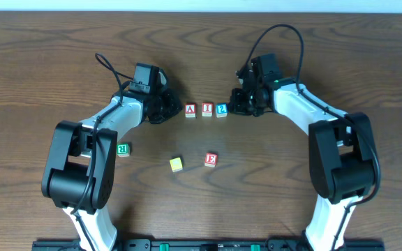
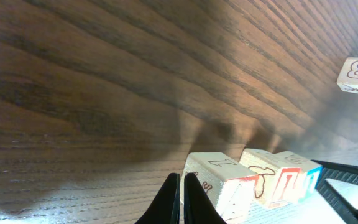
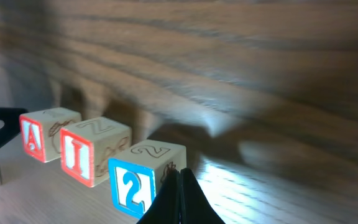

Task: Spell out Ai2

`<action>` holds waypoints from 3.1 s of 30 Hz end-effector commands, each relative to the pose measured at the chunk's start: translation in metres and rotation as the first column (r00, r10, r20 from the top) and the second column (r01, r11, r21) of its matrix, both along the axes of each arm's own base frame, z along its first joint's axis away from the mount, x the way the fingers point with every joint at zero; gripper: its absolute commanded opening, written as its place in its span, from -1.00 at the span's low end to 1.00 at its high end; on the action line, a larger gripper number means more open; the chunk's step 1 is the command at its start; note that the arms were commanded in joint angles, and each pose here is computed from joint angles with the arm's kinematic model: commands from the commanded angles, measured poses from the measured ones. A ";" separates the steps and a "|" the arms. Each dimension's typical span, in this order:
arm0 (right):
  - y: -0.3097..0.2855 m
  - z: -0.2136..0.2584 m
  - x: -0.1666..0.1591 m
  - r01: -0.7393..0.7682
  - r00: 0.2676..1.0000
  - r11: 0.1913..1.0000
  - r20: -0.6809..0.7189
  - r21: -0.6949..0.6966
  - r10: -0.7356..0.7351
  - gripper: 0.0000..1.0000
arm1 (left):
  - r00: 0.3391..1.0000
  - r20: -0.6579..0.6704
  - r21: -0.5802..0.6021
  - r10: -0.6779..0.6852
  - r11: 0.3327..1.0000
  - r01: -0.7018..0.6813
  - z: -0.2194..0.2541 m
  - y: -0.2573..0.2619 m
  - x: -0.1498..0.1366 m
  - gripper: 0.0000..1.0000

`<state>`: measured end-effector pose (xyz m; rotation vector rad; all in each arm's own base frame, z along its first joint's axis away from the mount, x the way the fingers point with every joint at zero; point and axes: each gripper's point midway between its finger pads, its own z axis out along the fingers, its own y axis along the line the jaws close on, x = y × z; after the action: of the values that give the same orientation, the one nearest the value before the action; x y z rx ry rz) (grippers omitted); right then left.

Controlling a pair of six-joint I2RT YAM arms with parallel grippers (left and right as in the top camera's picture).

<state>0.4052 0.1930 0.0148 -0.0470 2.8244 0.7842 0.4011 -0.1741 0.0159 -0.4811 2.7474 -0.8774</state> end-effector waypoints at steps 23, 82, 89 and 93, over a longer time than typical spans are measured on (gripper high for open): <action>0.020 -0.001 -0.005 -0.008 1.000 1.000 -0.011 0.025 0.008 -0.97 | 0.999 -0.003 -0.044 -0.050 0.998 0.050 0.004 -0.021 -0.003 -0.89; -0.056 0.155 -0.023 0.159 0.946 0.958 0.313 -0.237 -0.079 -0.98 | 0.862 0.323 0.190 -0.392 0.919 0.347 0.164 0.012 -0.013 -0.88; -0.082 0.214 -0.081 0.192 0.922 0.940 0.380 -0.281 -0.075 -0.97 | 0.821 0.372 0.281 -0.434 0.895 0.346 0.226 0.024 -0.074 -0.88; -0.090 0.242 -0.117 0.182 0.890 0.940 0.455 -0.289 -0.032 -0.97 | 0.802 0.410 0.330 -0.435 0.890 0.314 0.255 0.026 -0.112 -0.88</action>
<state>0.3053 0.1099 0.2405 -0.0488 2.5167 0.2823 0.3020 -0.1525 0.2497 0.2975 2.5240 -0.6786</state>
